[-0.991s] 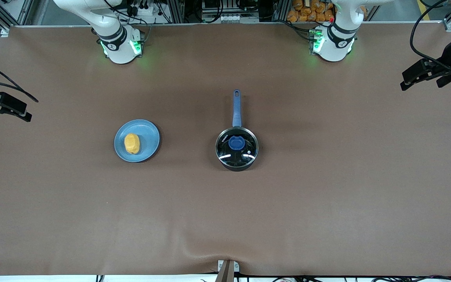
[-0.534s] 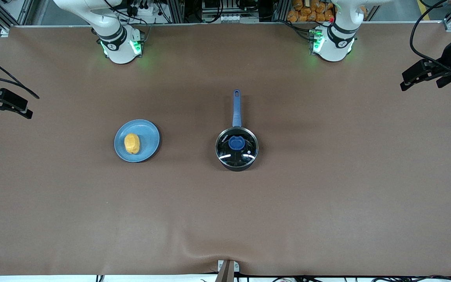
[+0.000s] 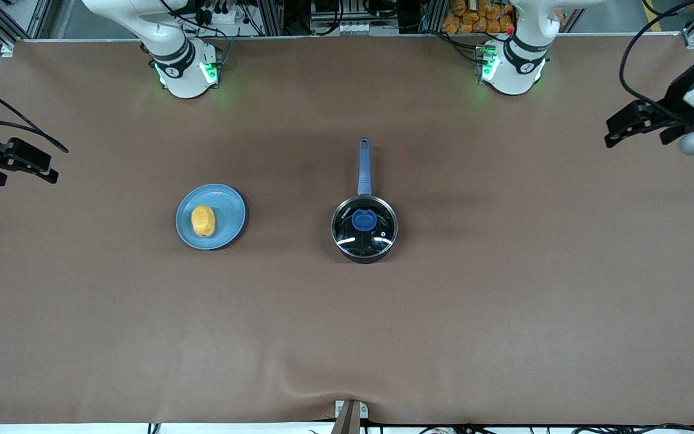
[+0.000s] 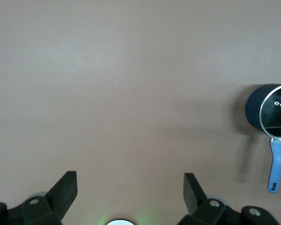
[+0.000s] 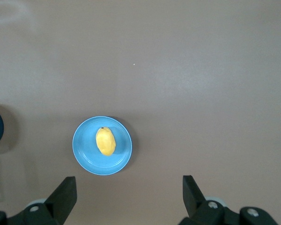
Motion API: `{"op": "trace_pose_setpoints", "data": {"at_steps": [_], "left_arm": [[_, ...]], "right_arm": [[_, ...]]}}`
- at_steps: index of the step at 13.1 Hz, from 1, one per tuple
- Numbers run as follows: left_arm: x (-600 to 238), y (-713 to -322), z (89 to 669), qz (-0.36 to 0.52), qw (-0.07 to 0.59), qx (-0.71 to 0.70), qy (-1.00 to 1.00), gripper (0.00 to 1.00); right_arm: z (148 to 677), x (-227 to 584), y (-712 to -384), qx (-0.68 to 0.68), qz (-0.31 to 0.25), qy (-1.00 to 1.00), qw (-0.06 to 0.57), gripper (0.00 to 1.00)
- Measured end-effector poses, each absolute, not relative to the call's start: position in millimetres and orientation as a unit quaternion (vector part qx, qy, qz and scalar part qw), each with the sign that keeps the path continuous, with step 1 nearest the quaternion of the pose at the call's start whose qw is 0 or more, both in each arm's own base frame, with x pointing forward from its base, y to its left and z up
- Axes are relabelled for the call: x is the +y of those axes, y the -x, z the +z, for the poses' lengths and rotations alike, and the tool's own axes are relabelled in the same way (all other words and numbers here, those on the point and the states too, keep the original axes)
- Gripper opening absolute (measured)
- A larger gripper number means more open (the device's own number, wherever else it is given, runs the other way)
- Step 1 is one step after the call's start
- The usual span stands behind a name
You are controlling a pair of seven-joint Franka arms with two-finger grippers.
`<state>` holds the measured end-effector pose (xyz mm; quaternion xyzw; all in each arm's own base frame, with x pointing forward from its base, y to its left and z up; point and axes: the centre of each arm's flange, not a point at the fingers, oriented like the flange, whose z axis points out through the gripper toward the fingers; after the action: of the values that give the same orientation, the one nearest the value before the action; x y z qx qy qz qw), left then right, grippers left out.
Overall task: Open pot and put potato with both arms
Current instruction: 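Reach the left gripper to the lid knob while the right gripper approaches the potato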
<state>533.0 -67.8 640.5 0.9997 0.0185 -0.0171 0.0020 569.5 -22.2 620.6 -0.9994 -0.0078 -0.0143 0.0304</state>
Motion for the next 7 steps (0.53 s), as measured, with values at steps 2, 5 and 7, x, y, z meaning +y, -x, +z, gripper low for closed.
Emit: {"op": "trace_pose_setpoints", "data": {"at_steps": [2,5,7], "left_arm": [[-93,-538,632,-0.016,0.003,-0.004,-1.0,1.0],[-140,-540,619,-0.014,0.005,-0.031,-0.999,1.0],[-171,-543,611,-0.012,0.01,-0.028,-0.999,1.0]], "right_arm": [[621,-21,-570,-0.009,-0.014,0.999,0.03,1.0],[620,-20,-570,-0.01,-0.014,0.999,0.03,1.0],[620,-20,-570,-0.01,-0.014,0.999,0.03,1.0]]}}
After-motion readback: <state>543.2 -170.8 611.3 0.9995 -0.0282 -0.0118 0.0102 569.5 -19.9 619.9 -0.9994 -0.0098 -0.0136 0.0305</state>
